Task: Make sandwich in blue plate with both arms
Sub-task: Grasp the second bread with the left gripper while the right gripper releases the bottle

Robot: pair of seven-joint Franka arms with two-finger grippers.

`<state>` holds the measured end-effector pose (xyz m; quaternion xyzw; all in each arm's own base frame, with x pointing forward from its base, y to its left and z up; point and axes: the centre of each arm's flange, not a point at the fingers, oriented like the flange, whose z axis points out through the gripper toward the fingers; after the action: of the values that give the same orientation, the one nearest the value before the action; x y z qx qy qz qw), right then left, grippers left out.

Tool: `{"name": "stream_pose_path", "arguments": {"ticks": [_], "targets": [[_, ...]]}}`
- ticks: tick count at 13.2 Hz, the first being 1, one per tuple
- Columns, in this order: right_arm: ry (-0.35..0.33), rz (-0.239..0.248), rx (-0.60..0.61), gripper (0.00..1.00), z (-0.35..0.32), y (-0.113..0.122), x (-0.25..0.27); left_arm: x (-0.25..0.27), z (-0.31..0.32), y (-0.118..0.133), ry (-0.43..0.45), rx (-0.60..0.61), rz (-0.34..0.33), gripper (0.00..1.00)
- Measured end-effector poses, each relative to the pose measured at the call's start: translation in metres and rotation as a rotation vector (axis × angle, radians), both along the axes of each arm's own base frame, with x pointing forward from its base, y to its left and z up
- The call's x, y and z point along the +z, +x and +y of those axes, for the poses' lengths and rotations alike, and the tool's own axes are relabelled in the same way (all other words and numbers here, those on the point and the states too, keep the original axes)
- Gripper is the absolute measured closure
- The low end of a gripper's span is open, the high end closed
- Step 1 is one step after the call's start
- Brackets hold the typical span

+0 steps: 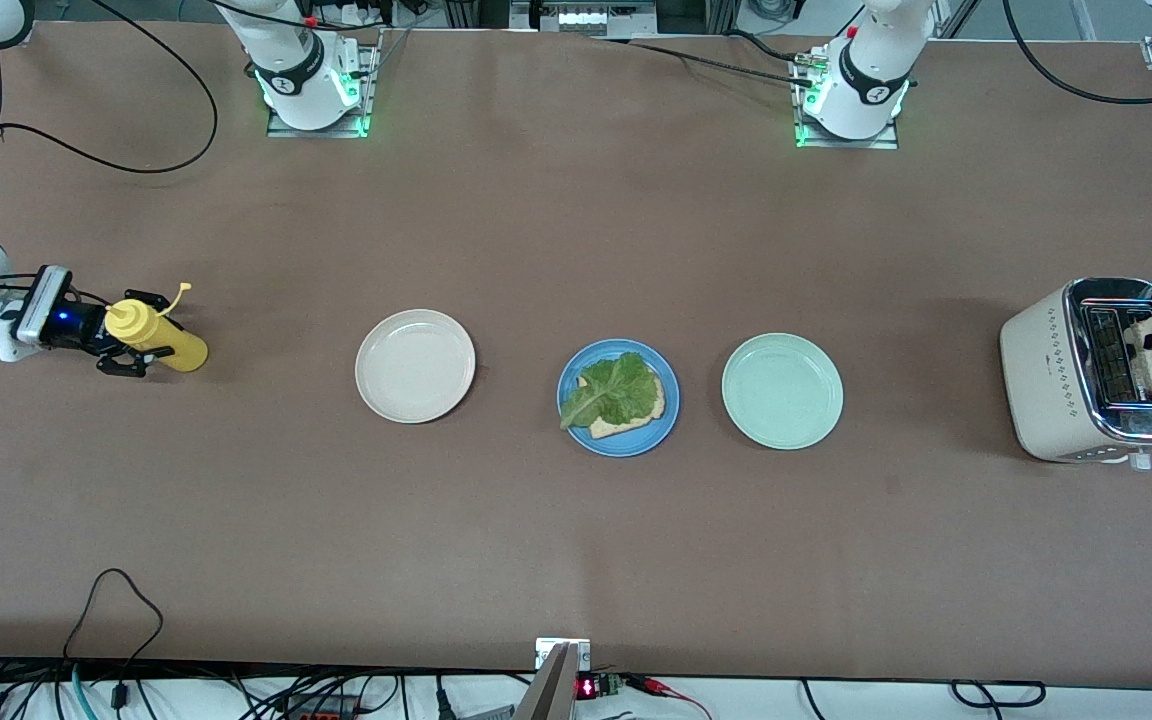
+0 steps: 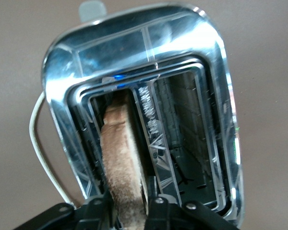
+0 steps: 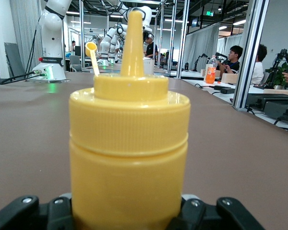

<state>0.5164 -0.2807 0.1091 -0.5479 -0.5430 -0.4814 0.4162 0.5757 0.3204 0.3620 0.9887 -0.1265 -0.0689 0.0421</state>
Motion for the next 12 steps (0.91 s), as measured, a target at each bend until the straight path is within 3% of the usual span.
{"name": "stream_pose_path", "arguments": {"ticks": [1, 3, 5, 8, 12], "targets": [[0.000, -0.001, 0.000, 0.47, 0.000, 0.001, 0.001, 0.003, 0.005, -0.001, 0.002, 0.006, -0.006, 0.85], [0.000, -0.003, -0.005, 0.27, -0.002, 0.001, 0.002, 0.031, 0.003, 0.009, 0.007, -0.003, -0.026, 0.87], [-0.005, -0.006, -0.017, 0.04, -0.010, 0.000, 0.003, 0.092, -0.015, 0.022, -0.011, -0.037, -0.027, 0.87], [-0.034, 0.001, -0.041, 0.00, -0.032, -0.009, 0.004, 0.179, -0.089, 0.034, -0.057, -0.140, -0.032, 0.87], [-0.128, -0.002, -0.010, 0.00, -0.075, -0.021, 0.025, 0.186, -0.228, 0.052, -0.143, -0.153, 0.031, 0.87]]}}
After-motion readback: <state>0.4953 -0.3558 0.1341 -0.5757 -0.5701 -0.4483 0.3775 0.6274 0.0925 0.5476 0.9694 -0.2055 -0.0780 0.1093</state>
